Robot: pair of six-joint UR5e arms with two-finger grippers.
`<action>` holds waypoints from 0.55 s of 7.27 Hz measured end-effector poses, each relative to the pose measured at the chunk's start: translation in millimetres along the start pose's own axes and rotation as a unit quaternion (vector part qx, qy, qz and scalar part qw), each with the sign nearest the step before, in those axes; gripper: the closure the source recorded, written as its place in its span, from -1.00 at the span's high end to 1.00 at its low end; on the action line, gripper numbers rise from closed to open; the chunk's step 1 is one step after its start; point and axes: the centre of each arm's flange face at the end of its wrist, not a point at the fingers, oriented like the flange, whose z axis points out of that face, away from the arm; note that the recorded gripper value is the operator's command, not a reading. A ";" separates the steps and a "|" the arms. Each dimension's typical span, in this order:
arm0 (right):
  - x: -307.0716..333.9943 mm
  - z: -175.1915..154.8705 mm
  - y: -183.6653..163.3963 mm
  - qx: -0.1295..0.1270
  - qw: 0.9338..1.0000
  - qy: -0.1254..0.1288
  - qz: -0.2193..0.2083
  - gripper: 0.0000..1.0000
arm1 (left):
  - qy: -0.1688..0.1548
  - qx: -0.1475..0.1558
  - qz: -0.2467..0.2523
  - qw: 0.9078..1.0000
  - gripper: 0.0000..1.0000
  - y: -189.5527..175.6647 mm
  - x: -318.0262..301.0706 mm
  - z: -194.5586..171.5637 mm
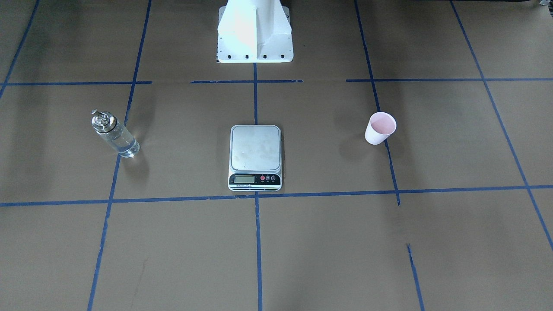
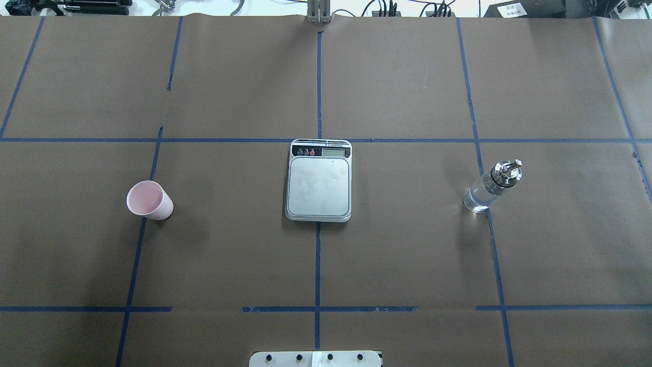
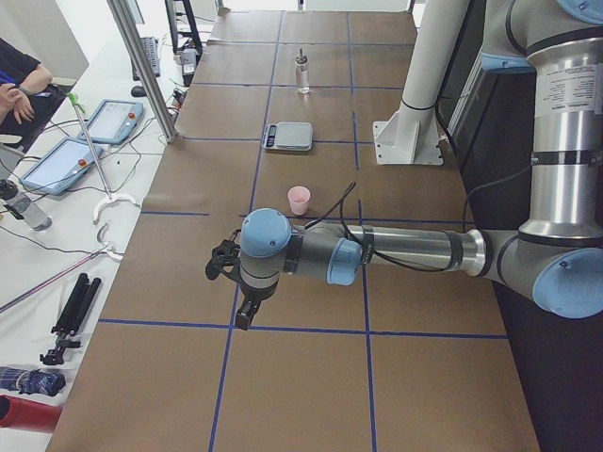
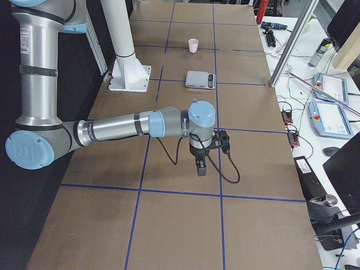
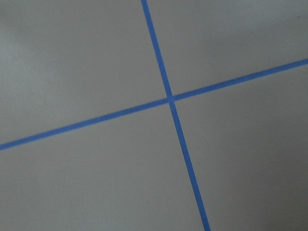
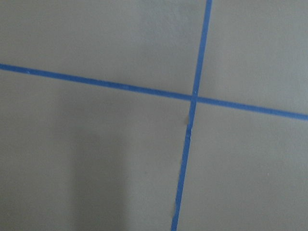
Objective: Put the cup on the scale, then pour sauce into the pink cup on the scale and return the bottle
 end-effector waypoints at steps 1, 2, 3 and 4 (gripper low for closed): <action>-13.9 -16.4 -20.3 0.020 1.000 0.001 -0.019 1.00 | -0.011 0.045 0.045 0.998 1.00 -10.3 6.8 -9.0; -23.3 -27.6 -33.8 0.039 0.999 0.002 -0.035 1.00 | -0.022 0.091 0.092 0.991 1.00 -18.2 13.8 -17.7; -26.7 -31.8 -38.9 0.053 0.998 0.002 -0.047 1.00 | -0.030 0.127 0.129 0.983 1.00 -29.0 19.8 -25.7; -27.0 -32.2 -40.8 0.062 0.997 0.002 -0.056 1.00 | -0.031 0.149 0.141 0.978 1.00 -44.2 22.9 -31.5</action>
